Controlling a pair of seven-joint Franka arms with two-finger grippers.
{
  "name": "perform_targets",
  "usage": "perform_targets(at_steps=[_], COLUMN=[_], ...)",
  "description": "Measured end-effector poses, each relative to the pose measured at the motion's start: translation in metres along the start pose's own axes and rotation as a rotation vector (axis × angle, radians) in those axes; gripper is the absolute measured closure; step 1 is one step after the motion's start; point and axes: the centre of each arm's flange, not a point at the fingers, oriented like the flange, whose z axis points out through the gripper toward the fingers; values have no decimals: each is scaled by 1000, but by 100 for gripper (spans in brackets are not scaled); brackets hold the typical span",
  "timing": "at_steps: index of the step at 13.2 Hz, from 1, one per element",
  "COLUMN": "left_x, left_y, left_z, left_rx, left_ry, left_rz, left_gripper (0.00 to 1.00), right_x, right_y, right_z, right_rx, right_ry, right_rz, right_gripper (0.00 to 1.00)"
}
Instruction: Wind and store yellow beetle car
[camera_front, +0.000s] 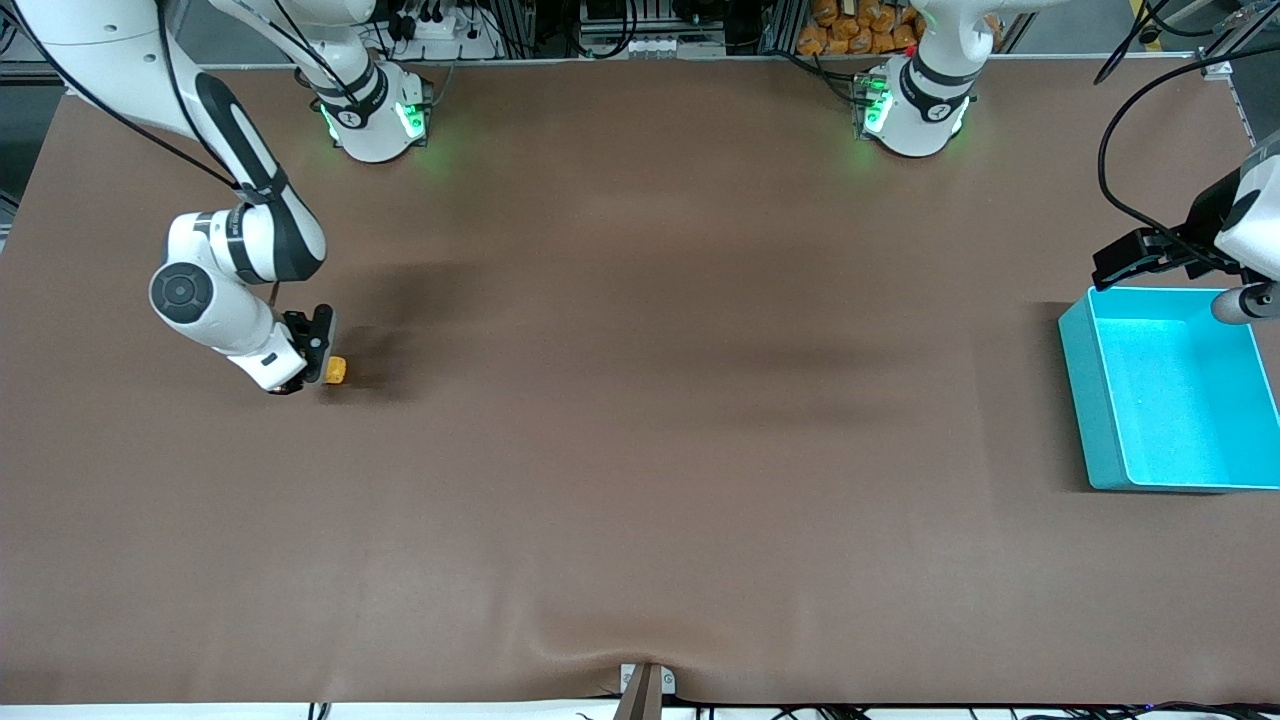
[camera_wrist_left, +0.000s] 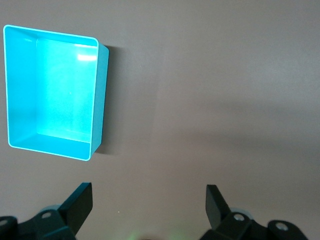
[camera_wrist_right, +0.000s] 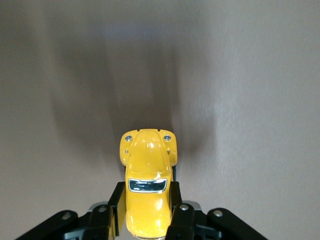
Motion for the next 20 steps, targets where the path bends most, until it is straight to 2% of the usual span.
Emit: perform_targets(at_steps=[8, 12, 14, 15, 18, 20], left_x=[0, 1, 1, 1, 2, 2], left_y=[0, -5, -8, -9, -11, -17], left_z=[0, -1, -1, -1, 0, 0], left_rx=[0, -1, -1, -1, -1, -2], left_ry=[1, 2, 2, 1, 1, 0], left_rz=[0, -9, -15, -15, -17, -11], left_gripper=[0, 0, 0, 0, 0, 0], right_x=[-41, -54, -68, -76, -95, -105], right_y=[0, -2, -3, -3, 9, 17], right_z=[5, 13, 18, 19, 3, -11], right_rx=[-3, 1, 14, 25, 81, 95], right_ry=[-2, 3, 4, 0, -22, -32], right_rz=[-11, 9, 33, 44, 54, 69], right_gripper=[61, 54, 39, 27, 0, 0])
